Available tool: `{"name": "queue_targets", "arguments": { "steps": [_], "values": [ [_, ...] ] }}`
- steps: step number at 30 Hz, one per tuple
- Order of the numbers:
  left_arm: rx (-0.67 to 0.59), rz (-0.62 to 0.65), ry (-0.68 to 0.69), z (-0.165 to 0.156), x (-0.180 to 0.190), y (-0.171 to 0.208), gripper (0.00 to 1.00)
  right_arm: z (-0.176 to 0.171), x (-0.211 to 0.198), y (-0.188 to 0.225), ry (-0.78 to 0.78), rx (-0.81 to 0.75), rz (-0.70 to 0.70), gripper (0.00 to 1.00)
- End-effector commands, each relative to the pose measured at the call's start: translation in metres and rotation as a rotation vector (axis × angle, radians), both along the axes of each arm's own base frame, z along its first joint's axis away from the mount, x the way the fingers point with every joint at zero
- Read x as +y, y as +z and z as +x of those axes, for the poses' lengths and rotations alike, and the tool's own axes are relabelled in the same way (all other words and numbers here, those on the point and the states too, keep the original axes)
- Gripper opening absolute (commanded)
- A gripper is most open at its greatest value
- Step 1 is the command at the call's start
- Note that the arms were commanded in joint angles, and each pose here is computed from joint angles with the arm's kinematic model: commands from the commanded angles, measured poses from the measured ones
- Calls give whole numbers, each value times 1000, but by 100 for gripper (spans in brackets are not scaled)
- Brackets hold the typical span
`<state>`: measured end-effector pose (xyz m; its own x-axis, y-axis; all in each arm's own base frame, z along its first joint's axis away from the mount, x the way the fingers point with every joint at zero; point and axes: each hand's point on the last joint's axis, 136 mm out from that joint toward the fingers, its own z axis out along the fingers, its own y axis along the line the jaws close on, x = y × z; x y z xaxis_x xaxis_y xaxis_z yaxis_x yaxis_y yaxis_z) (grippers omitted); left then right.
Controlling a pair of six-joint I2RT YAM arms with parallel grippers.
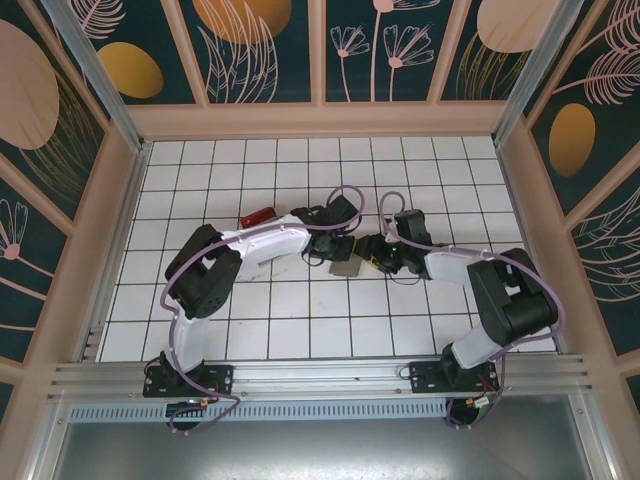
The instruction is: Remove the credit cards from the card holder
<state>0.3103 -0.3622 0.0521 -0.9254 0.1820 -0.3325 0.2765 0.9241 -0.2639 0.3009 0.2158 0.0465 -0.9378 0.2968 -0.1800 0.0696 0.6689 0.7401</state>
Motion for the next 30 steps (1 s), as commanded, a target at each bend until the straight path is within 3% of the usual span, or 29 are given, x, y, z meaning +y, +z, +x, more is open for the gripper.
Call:
{"name": "queue_targets", "arguments": {
  "steps": [1, 5, 14, 15, 17, 19, 21, 30],
  "values": [
    [-24, -92, 19, 1, -9, 24, 0, 10, 17, 12, 38, -25, 54, 37],
    [-27, -93, 33, -1, -3, 26, 0, 12, 9, 1, 24, 2, 2, 0],
    [-69, -87, 107, 10, 36, 47, 0, 11, -8, -5, 11, 14, -33, 0],
    [-76, -99, 99, 10, 35, 53, 0, 12, -7, -3, 13, 9, -30, 9],
    [-82, -137, 73, 8, 29, 64, 0, 13, -7, 2, 14, -1, -29, 45],
    [-88, -178, 54, 7, 23, 75, 0, 14, -7, 9, 15, -20, -39, 63],
    [-97, -220, 40, 6, 18, 87, 0, 16, -6, 16, 20, -44, -47, 70],
    [-85, -287, 12, -3, 10, 96, 0, 13, 11, 40, 65, -98, 7, 79]
  ]
}}
